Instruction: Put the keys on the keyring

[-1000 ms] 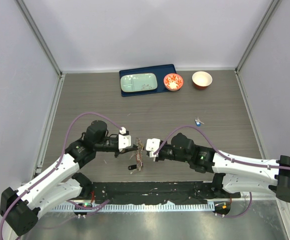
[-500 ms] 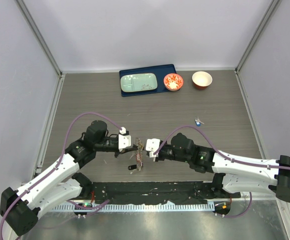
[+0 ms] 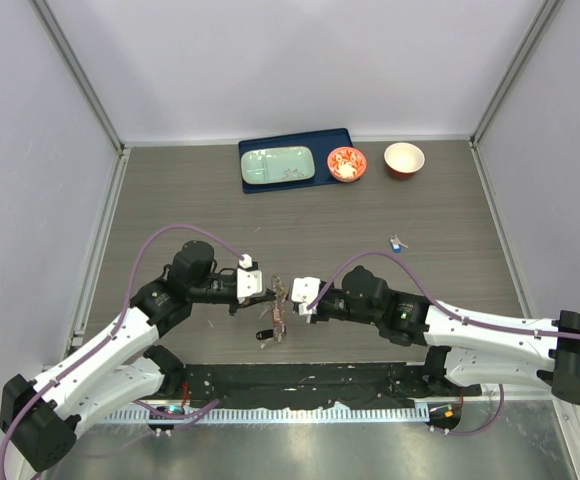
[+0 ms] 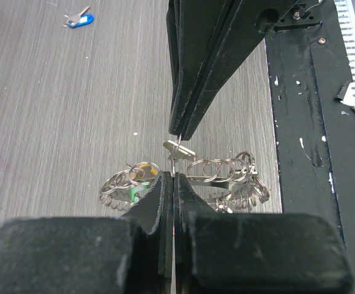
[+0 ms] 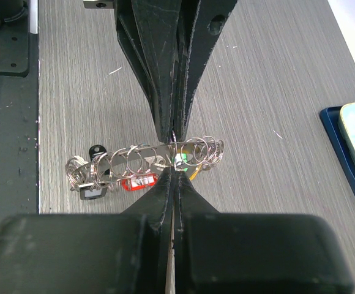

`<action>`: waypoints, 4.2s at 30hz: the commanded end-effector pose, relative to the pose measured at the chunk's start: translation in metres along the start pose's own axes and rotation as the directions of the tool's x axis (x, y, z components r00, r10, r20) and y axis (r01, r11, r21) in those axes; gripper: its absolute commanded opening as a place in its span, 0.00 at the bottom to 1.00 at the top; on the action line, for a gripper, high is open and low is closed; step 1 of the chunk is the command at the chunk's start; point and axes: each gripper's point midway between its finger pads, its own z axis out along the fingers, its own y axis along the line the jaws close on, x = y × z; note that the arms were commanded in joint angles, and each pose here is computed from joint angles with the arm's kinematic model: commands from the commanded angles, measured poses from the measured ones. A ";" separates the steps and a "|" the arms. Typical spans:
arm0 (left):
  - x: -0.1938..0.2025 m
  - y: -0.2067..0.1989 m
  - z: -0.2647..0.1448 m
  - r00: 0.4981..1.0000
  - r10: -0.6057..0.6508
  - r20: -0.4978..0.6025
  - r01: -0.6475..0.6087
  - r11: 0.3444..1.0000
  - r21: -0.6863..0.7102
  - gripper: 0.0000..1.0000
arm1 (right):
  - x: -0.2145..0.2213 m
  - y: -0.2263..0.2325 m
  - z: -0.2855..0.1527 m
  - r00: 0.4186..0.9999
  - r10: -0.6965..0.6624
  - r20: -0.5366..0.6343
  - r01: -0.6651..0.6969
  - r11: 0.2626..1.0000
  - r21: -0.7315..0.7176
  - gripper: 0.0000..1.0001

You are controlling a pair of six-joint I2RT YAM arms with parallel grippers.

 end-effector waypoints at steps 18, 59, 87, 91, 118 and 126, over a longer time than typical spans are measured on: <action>-0.022 0.002 0.000 0.994 0.070 0.080 -0.072 0.997 0.018 0.00 | -0.017 -0.007 0.006 0.999 0.004 0.044 -0.005 1.000 0.020 0.01; -0.017 0.002 0.001 0.995 0.080 0.061 -0.082 0.996 0.024 0.00 | -0.025 -0.012 0.002 0.998 -0.002 0.060 -0.001 0.999 0.037 0.01; -0.018 0.002 0.001 0.995 0.076 0.064 -0.078 0.997 0.024 0.00 | -0.027 -0.011 0.005 0.998 -0.002 0.069 0.000 1.000 0.027 0.01; -0.017 0.002 0.001 0.995 0.074 0.062 -0.076 0.997 0.025 0.00 | -0.029 -0.011 0.005 0.997 -0.004 0.072 0.002 1.000 0.024 0.01; -0.016 0.003 0.002 0.996 0.071 0.058 -0.073 0.997 0.021 0.00 | -0.023 -0.013 -0.005 0.999 -0.002 0.049 0.000 0.999 0.049 0.01; -0.017 0.003 0.001 0.996 0.072 0.060 -0.073 0.997 0.021 0.00 | -0.022 -0.011 -0.003 0.999 0.001 0.043 -0.002 0.999 0.034 0.01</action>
